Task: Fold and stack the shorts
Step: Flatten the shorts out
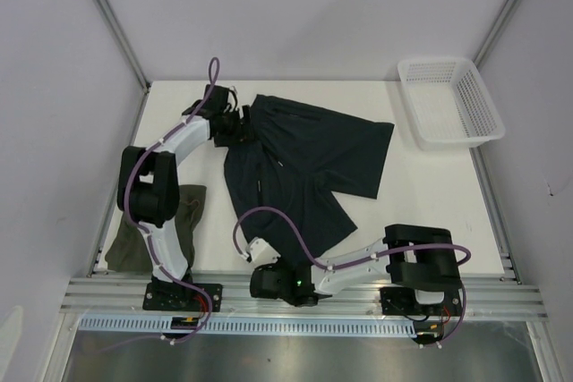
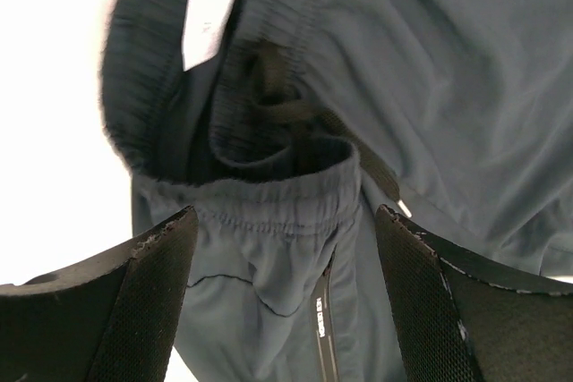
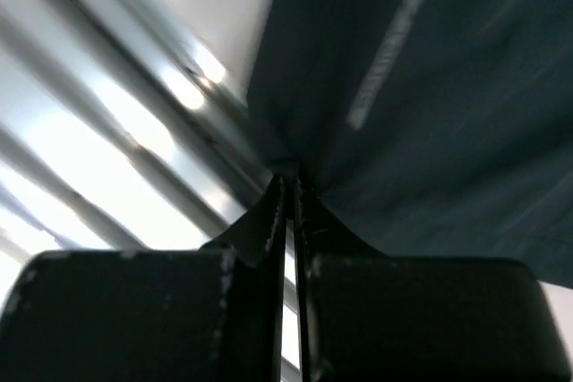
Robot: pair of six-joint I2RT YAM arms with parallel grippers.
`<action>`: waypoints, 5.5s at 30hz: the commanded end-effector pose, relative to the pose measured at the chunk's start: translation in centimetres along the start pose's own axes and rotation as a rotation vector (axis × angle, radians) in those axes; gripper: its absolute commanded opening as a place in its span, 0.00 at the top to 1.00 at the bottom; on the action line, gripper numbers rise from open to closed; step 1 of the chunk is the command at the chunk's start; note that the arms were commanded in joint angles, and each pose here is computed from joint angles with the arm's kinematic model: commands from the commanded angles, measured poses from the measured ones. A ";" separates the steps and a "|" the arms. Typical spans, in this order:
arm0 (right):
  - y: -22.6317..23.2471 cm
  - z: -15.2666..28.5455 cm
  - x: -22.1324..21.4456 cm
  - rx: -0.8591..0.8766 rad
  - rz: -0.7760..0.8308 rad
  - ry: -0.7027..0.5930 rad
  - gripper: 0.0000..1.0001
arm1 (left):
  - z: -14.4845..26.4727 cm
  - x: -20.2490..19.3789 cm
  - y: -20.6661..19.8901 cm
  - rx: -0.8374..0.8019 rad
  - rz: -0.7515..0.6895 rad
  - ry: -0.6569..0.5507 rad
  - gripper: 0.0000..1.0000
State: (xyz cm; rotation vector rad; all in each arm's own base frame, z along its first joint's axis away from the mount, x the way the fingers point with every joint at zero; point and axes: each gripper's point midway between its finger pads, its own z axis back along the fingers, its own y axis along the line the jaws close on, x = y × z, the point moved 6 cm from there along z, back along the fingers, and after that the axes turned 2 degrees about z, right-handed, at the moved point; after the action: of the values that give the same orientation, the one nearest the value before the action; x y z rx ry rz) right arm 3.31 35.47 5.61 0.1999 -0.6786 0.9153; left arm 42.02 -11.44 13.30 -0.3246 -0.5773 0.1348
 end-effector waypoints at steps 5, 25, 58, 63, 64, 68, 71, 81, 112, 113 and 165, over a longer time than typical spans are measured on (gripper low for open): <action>-0.5 0.8 -3.2 -0.114 -0.011 0.023 1.00 | 3.5 -0.9 -2.0 -0.072 -0.049 -0.049 0.19; 0.0 0.2 -4.2 -0.118 -0.001 0.008 1.00 | 0.3 -1.6 -2.9 0.079 -0.091 0.002 0.22; -0.5 0.2 -4.3 -0.084 -0.037 0.003 1.00 | 4.4 -2.5 3.2 -0.029 0.170 -0.111 1.00; -0.4 0.2 -4.1 -0.072 -0.027 0.004 1.00 | 7.4 -2.5 5.8 -0.118 0.339 -0.215 1.00; -0.4 0.3 -4.2 -0.070 -0.024 0.003 1.00 | 8.1 -2.6 6.1 -0.137 0.353 -0.255 1.00; 0.7 1.1 -3.8 -0.027 0.037 -0.012 1.00 | 8.7 -3.9 8.6 -0.132 0.457 -0.274 1.00; 2.4 2.2 -2.9 0.017 0.088 -0.040 1.00 | 8.4 -4.6 9.8 -0.107 0.493 -0.245 1.00; 6.4 4.5 -3.1 0.012 0.282 -0.042 1.00 | 8.2 -3.1 11.2 -0.117 0.547 -0.217 1.00; -16.9 6.6 12.1 0.101 -0.503 -0.277 0.45 | 10.2 -2.9 11.3 -0.130 0.564 -0.228 1.00; -21.0 5.9 12.5 0.036 -0.600 -0.290 0.49 | 10.1 -3.1 11.3 -0.137 0.571 -0.225 1.00; -57.0 -12.0 7.4 -0.098 -1.362 -0.478 1.00 | 3.1 -2.6 4.9 -0.407 0.397 -0.078 1.00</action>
State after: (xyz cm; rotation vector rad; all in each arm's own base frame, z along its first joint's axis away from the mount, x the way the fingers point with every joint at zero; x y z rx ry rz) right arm 56.71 11.32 5.70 0.7205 -0.7556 -0.5077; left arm 37.47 -6.20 11.61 -0.7859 -0.5816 0.4680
